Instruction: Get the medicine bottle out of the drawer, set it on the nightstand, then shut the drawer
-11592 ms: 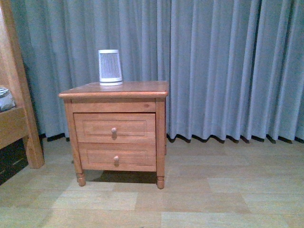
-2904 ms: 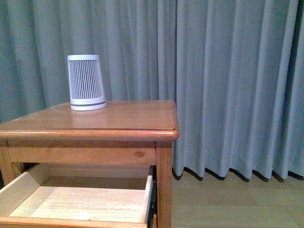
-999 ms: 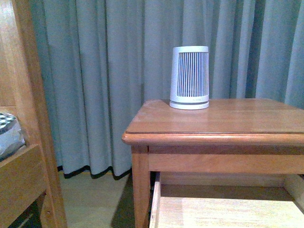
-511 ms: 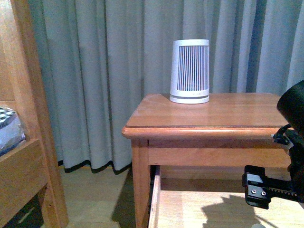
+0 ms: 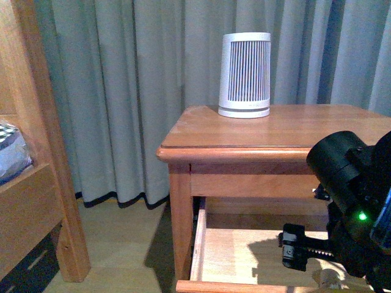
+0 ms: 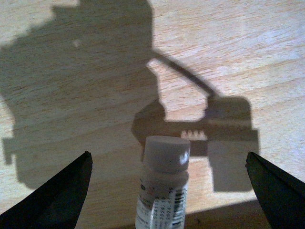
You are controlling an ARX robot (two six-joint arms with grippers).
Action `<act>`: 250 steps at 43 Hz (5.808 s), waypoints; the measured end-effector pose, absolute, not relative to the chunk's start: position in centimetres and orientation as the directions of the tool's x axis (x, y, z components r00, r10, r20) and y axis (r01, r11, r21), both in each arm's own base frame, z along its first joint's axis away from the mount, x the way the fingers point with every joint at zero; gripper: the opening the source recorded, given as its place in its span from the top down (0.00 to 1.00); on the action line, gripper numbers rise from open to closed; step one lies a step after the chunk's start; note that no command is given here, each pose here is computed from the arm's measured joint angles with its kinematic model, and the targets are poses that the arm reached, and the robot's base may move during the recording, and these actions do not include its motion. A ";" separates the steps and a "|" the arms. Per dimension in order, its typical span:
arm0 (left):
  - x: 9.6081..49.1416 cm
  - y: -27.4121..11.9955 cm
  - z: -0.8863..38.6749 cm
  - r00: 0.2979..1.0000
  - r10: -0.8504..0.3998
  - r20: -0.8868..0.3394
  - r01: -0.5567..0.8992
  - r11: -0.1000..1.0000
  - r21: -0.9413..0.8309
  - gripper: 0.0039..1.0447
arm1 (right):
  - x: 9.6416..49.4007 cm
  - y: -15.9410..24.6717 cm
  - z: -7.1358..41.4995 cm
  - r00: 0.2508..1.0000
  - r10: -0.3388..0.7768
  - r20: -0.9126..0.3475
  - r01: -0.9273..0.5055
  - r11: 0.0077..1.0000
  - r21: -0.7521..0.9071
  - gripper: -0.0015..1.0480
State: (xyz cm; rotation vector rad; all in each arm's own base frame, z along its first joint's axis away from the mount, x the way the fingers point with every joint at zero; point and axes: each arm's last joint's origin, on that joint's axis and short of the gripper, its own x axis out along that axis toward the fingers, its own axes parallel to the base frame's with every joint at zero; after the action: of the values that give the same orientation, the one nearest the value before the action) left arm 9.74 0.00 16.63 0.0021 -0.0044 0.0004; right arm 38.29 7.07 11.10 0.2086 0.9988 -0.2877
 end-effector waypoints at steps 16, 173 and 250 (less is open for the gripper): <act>9.7 0.0 16.6 1.000 0.000 0.004 0.000 1.000 0.002 0.06 | 39.4 8.8 9.3 0.476 -0.142 -0.868 0.311 0.950 0.015 0.07; 9.7 0.0 16.6 1.000 0.000 0.004 0.000 1.000 0.002 0.06 | 14.3 3.5 14.5 0.805 -0.122 -0.580 0.205 0.975 0.080 0.07; 9.7 0.0 16.6 1.000 0.000 0.004 0.000 1.000 0.002 0.06 | 22.6 -1.4 17.5 0.836 -0.313 -0.450 0.333 0.942 -0.038 0.07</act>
State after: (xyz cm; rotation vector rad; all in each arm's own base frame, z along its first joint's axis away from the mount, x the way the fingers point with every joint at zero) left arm 9.74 0.00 16.63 0.0021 -0.0044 0.0004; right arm 22.62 -1.44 17.52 0.0426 0.4692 -0.3422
